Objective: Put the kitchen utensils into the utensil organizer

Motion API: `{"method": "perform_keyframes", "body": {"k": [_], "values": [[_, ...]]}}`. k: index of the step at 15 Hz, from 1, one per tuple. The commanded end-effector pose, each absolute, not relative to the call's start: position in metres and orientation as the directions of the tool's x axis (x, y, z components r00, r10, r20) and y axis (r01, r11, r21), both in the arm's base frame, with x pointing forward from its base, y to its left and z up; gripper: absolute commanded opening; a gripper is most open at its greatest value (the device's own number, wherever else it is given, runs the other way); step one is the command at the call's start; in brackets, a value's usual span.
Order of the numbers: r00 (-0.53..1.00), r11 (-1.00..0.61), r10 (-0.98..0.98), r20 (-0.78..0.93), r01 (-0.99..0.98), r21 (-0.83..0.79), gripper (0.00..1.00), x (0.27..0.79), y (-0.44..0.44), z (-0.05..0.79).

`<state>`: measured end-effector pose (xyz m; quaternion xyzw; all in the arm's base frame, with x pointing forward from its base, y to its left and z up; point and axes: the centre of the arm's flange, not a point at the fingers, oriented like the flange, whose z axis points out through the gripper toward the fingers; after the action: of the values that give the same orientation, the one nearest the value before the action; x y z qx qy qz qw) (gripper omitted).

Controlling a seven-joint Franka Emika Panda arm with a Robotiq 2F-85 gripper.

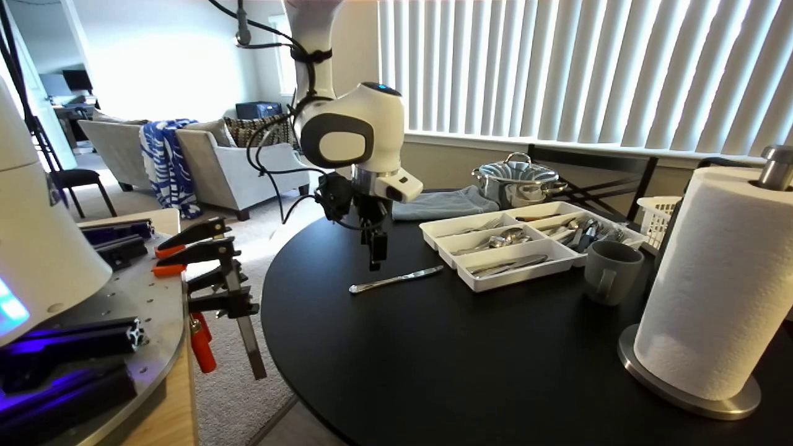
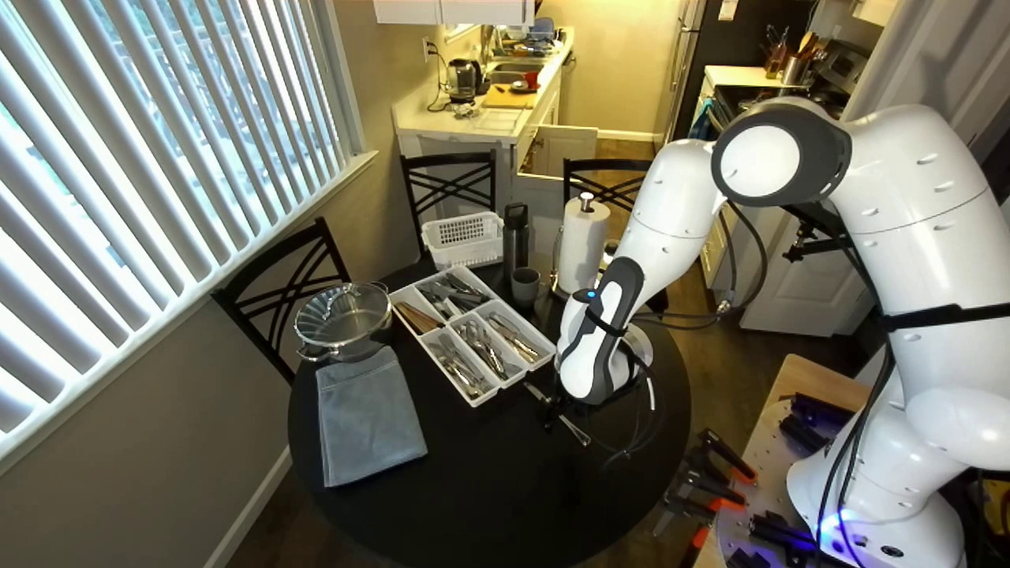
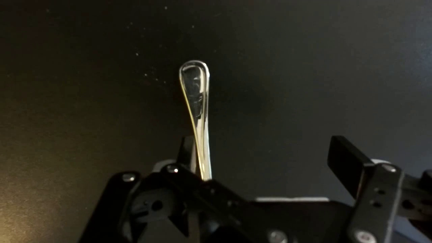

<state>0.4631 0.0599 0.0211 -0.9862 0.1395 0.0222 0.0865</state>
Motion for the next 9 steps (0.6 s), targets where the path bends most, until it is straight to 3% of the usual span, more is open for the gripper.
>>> {"method": "perform_keyframes", "body": {"k": [1,9], "values": [[0.964,-0.959,-0.259,-0.064,-0.265,-0.102,1.00,0.472,0.068,0.015],[0.966,-0.969,-0.248,-0.072,-0.248,0.002,1.00,0.502,0.069,-0.022]]}}
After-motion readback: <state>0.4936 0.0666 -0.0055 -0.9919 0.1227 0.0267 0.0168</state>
